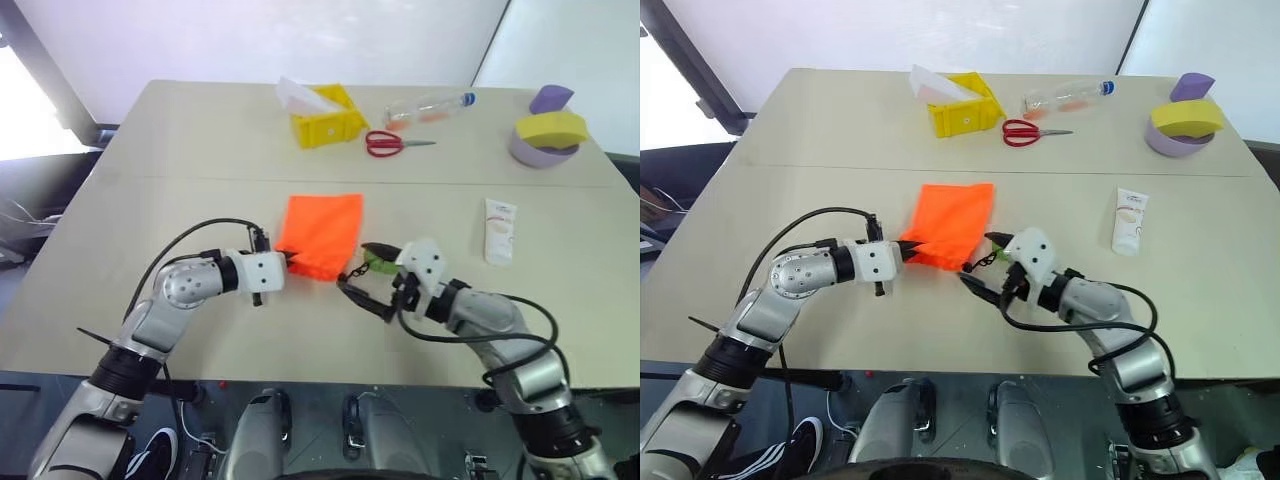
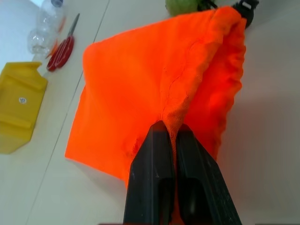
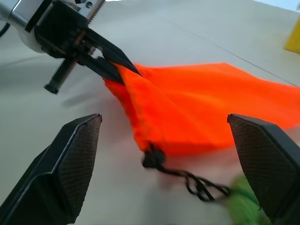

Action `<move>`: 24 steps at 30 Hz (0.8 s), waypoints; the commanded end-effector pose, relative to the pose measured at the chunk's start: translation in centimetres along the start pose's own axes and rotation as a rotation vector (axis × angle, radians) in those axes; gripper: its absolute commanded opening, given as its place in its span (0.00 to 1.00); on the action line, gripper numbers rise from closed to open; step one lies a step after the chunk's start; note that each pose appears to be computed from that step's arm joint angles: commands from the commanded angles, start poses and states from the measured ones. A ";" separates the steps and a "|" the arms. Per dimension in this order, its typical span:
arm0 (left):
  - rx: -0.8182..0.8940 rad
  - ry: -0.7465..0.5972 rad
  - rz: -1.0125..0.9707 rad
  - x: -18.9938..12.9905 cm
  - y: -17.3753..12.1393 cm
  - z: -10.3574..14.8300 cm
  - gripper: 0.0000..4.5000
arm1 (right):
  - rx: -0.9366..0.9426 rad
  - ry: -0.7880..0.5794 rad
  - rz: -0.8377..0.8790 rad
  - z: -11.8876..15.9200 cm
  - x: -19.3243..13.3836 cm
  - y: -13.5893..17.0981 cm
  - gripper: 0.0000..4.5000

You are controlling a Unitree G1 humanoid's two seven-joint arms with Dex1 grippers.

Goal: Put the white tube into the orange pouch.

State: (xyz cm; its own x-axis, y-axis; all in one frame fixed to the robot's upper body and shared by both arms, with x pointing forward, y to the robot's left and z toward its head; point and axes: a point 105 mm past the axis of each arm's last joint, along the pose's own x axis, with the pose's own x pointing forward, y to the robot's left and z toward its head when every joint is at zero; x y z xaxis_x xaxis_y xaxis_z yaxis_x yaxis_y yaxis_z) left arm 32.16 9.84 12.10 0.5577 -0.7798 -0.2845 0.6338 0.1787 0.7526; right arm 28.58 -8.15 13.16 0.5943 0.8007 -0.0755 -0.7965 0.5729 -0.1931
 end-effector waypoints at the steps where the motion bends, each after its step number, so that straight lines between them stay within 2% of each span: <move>1: 0.011 -0.056 0.023 -0.1 0.6 1.4 0.01 | -0.079 -0.022 -0.015 1.1 0.6 -0.1 1.00; 9: 0.007 -0.083 0.013 0.7 0.4 2.2 0.01 | -0.154 0.003 -0.005 0.8 1.7 0.7 1.00; 14: -0.027 -0.087 0.024 0.7 0.5 2.2 0.01 | -0.107 -0.024 -0.119 1.4 0.3 -2.2 1.00; 17: -0.079 -0.102 0.021 1.0 0.4 2.5 0.01 | -0.130 0.017 -0.140 0.8 -1.1 -3.5 1.00; 24: -0.132 -0.131 0.017 1.8 0.3 3.6 0.01 | -0.053 -0.049 -0.042 1.7 0.2 -0.7 1.00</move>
State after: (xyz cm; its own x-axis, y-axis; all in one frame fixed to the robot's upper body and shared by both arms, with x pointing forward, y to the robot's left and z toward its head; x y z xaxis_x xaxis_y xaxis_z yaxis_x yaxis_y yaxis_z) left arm 31.73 6.90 12.73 0.5142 -0.8299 -0.2164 0.7085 0.2688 0.6525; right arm 29.80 -9.55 13.19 0.6612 0.7459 -0.0798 -0.7410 0.6328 -0.2248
